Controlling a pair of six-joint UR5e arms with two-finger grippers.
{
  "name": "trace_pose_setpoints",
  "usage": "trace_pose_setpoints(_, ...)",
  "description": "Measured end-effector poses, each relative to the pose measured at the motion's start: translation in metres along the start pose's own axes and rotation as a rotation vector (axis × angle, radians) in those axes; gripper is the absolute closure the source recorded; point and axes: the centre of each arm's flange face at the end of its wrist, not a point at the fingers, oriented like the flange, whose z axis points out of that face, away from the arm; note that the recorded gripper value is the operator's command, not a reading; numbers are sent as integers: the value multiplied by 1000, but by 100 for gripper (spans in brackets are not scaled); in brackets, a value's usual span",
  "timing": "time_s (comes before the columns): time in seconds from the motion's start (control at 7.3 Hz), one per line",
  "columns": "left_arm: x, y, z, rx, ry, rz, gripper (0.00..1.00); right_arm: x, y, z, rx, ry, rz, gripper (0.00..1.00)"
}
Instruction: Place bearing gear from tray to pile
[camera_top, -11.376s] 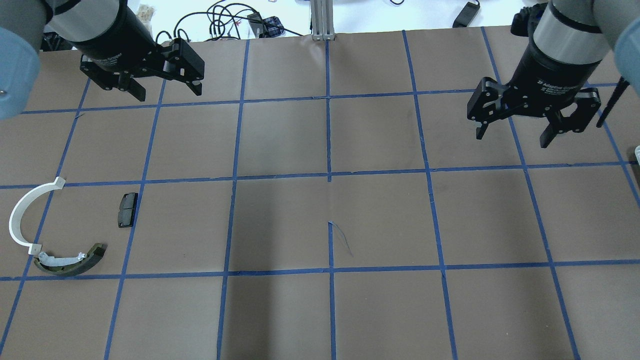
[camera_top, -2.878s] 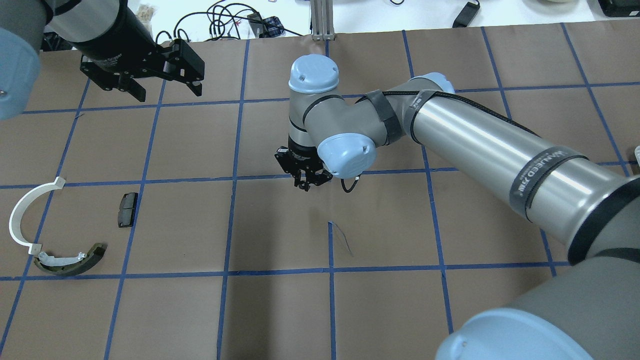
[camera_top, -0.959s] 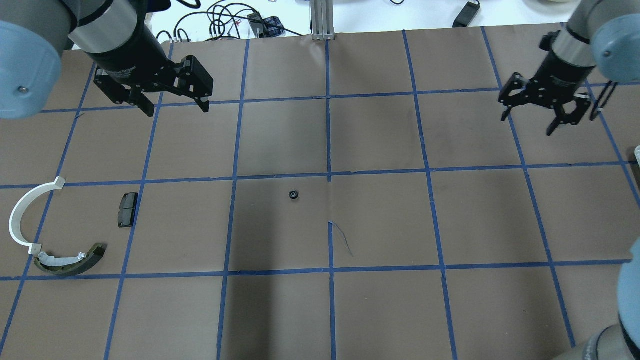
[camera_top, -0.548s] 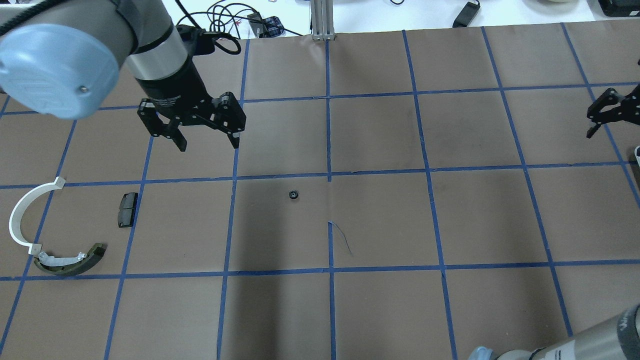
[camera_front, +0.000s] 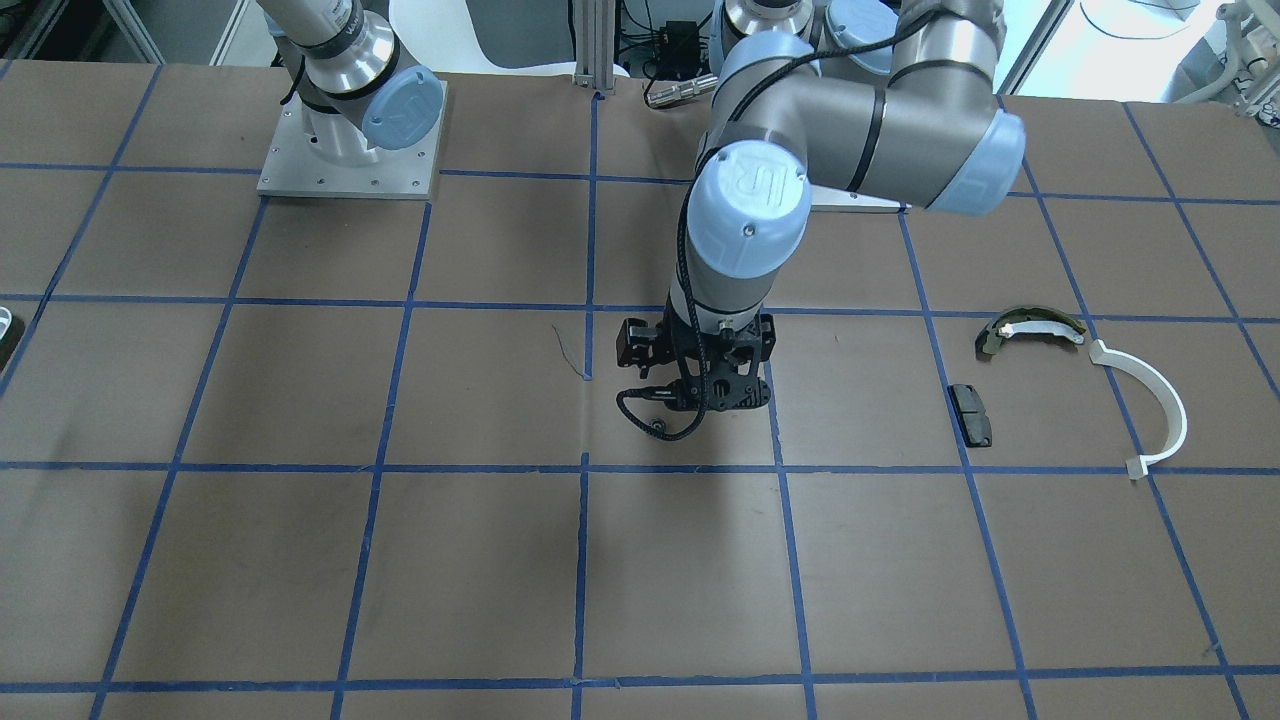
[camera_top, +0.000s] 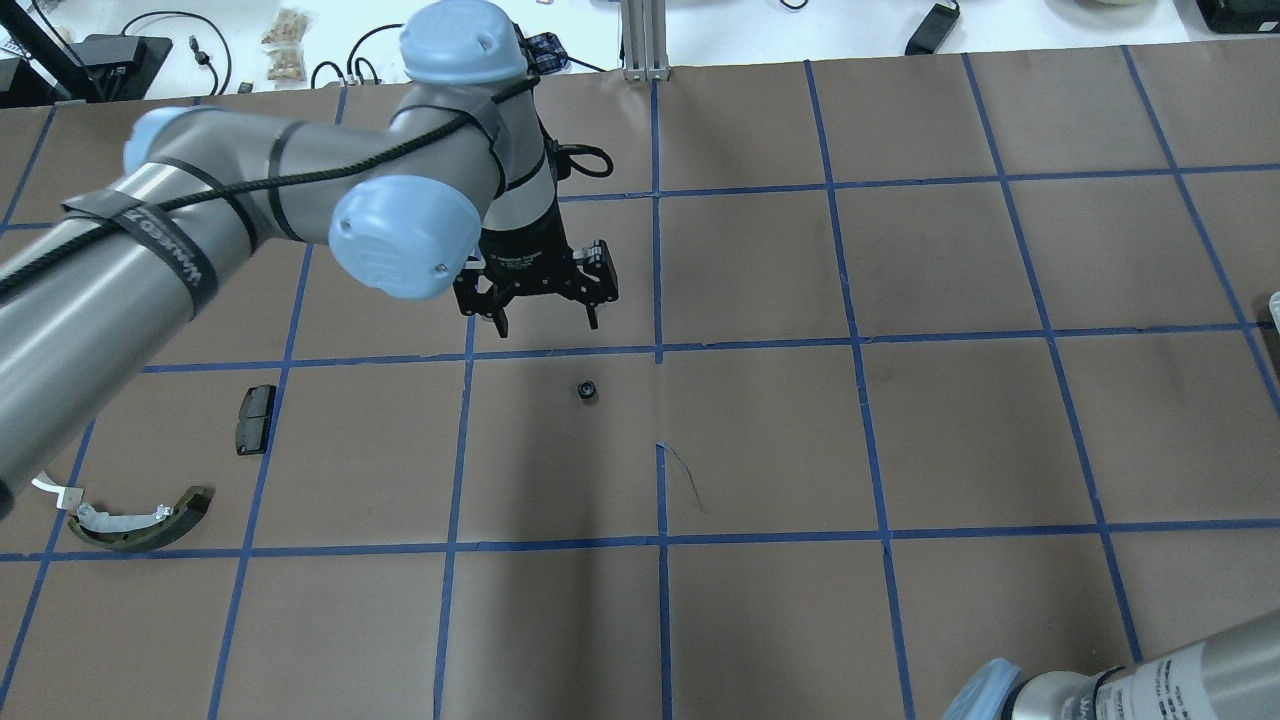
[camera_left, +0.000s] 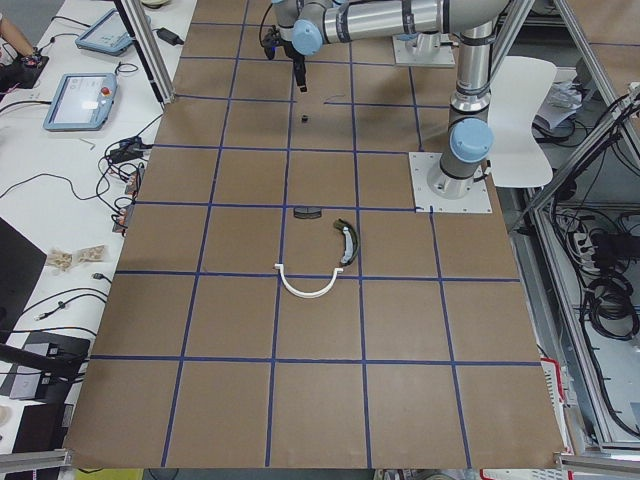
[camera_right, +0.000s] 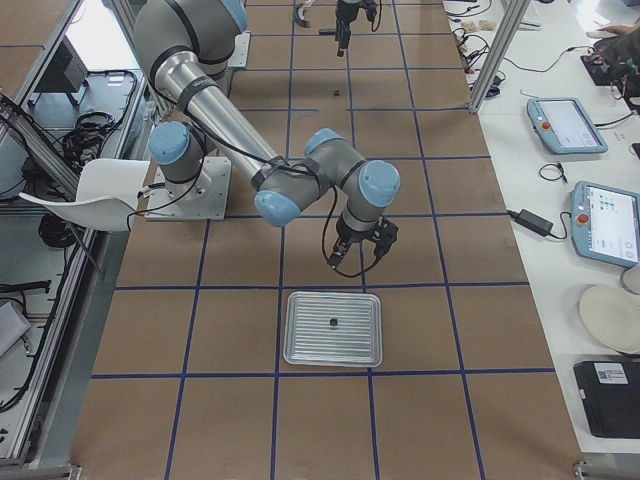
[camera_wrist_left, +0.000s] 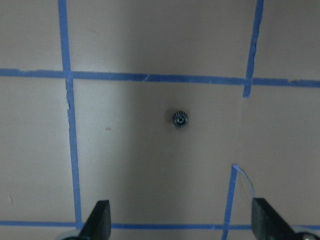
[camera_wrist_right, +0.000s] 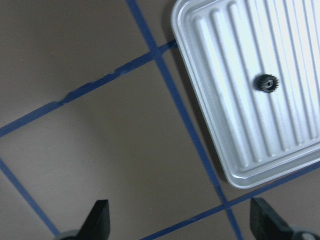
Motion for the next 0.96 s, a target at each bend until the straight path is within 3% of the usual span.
trace_pose_setpoints(0.41,0,4,94,85,-6,13,2,68,-26,47,64,44,-57,1)
trace_pose_setpoints(0.55,2,10,111,92,-7,19,3,76,-38,67,82,52,-62,6)
trace_pose_setpoints(0.69,5,13,122,92,-11,25,5,79,-45,82,88,53,-62,21)
trace_pose_setpoints(0.82,9,14,128,96,-12,25,8,80,-50,95,82,47,-62,22)
trace_pose_setpoints(0.96,12,13,133,108,-9,17,22,80,-54,107,71,40,-62,31)
